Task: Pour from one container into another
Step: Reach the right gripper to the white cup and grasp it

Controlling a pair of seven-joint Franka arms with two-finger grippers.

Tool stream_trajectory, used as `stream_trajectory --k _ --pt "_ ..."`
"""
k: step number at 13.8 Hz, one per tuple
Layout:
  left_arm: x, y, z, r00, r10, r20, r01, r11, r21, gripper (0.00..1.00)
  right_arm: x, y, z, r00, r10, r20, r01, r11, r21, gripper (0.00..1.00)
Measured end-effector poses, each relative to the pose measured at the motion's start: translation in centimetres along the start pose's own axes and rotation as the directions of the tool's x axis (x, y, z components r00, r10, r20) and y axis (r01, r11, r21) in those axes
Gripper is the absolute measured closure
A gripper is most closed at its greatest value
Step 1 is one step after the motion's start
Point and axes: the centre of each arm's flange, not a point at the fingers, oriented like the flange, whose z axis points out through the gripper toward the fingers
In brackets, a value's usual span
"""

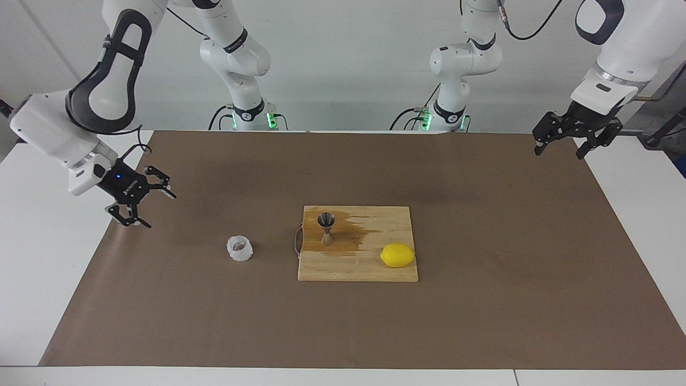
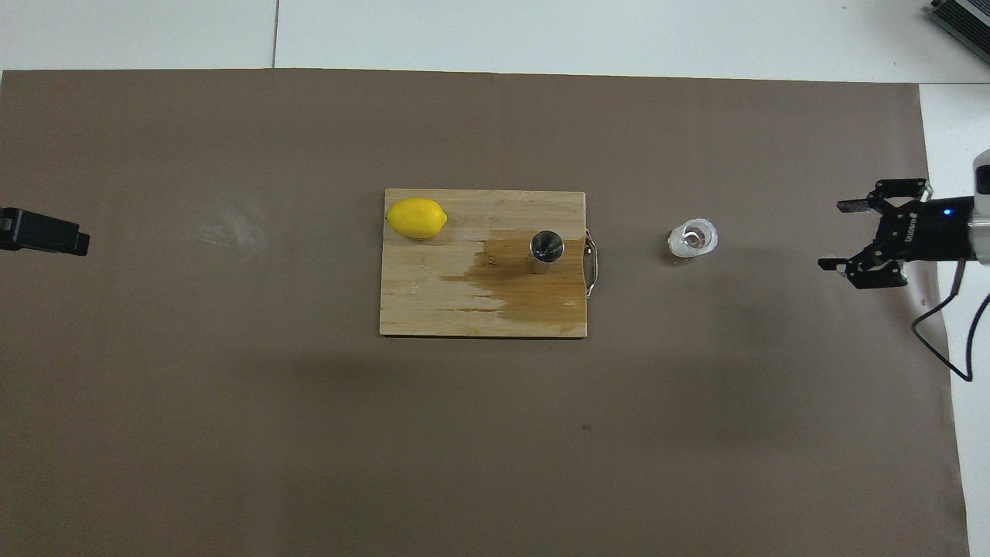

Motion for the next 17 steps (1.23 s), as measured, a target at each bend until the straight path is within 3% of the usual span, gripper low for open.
stream_trajectory --k 2,6,9,17 --pt "0.0 0.3 -0.2 1.0 -0.017 0.002 0.017 1.0 -0.001 0.0 1.6 -0.1 4.1 0.998 -0.021 -0.054 0.024 0.999 0.048 0.0" --pt "-0.1 0.0 -0.2 1.0 -0.031 0.005 0.031 1.0 0.0 0.0 -2.0 0.6 10.8 0.978 -0.055 -0.203 0.081 0.989 0.121 0.0" --pt "-0.2 -0.2 -0.1 0.999 -0.037 0.012 0.037 0.999 -0.001 0.0 -2.7 0.7 13.3 0.973 -0.074 -0.218 0.108 0.983 0.146 0.0" --pt "-0.6 2.1 0.3 0.998 0.005 0.06 -0.004 1.0 -0.008 0.0 -0.1 0.2 16.1 0.965 -0.117 -0.234 0.155 0.977 0.148 0.0"
